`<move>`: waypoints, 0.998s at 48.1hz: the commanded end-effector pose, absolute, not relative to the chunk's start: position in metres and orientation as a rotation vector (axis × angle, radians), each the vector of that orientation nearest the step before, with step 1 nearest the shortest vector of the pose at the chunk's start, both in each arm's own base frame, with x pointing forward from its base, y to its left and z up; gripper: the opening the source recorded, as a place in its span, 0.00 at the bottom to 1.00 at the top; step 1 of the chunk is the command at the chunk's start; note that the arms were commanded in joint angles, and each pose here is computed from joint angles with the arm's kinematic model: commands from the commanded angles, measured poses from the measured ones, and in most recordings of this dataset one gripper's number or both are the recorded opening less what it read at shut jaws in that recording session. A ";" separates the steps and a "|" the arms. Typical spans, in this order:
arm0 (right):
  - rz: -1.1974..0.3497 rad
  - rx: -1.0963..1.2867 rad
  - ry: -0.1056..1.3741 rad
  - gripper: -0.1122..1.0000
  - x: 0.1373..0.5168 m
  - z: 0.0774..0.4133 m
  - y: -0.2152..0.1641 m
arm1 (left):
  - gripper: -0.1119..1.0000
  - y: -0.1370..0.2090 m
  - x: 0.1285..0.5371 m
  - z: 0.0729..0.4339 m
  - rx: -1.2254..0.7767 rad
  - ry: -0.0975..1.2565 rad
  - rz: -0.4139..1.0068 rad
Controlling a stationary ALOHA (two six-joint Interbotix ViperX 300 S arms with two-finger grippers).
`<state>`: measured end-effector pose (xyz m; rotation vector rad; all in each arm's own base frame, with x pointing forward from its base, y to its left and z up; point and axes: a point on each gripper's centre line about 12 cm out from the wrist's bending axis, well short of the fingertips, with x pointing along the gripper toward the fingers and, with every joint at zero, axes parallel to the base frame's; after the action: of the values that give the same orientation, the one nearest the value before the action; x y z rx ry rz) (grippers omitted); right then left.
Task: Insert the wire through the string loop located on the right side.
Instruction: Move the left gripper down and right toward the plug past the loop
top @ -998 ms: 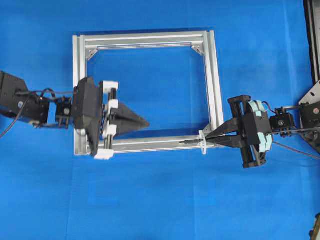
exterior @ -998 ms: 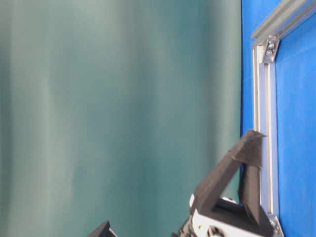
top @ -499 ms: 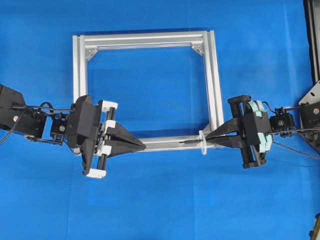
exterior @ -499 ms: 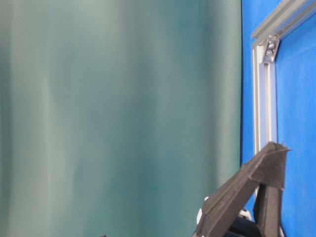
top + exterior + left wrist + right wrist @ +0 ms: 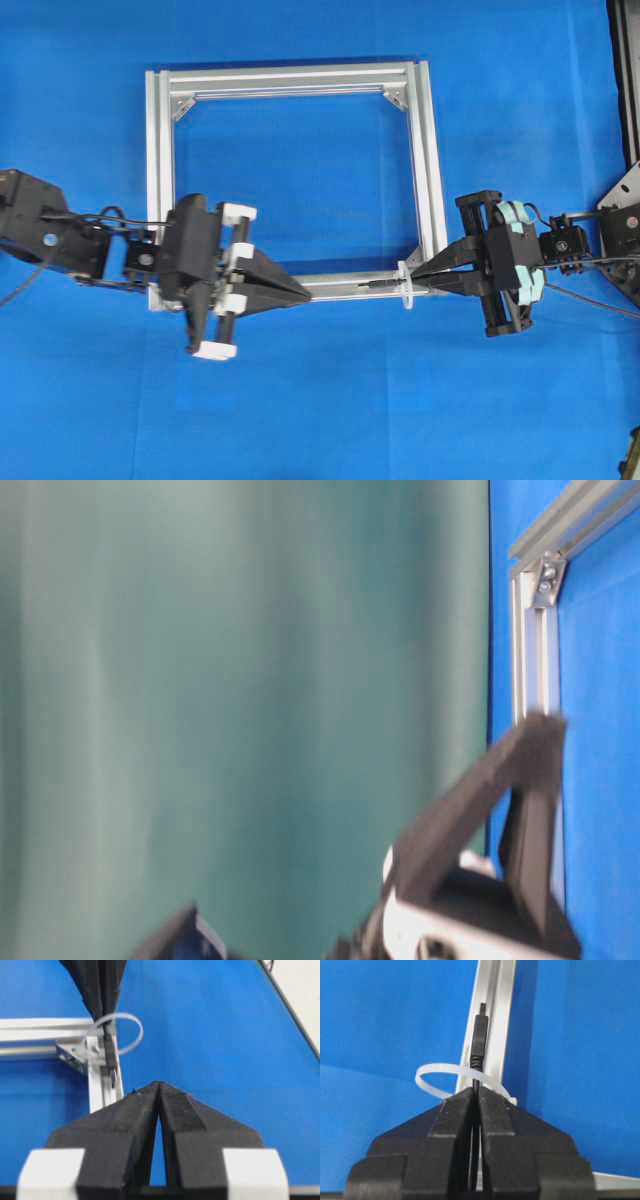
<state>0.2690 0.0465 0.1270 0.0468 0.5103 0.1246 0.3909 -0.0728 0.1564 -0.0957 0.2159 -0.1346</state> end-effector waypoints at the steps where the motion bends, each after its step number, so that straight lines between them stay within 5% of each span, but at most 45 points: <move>1: 0.128 0.048 0.477 0.07 0.275 0.135 0.048 | 0.10 -0.069 0.413 0.171 -0.099 0.191 -0.121; 20: 0.127 0.049 0.478 0.07 0.275 0.135 0.048 | 0.10 -0.053 0.474 0.177 -0.106 0.231 -0.070; 48: 0.126 0.050 0.480 0.07 0.275 0.135 0.048 | 0.11 -0.054 0.474 0.173 -0.125 0.256 -0.069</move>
<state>0.2698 0.0466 0.1277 0.0470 0.5087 0.1248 0.4702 -0.0538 0.1582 -0.1226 0.2930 -0.0654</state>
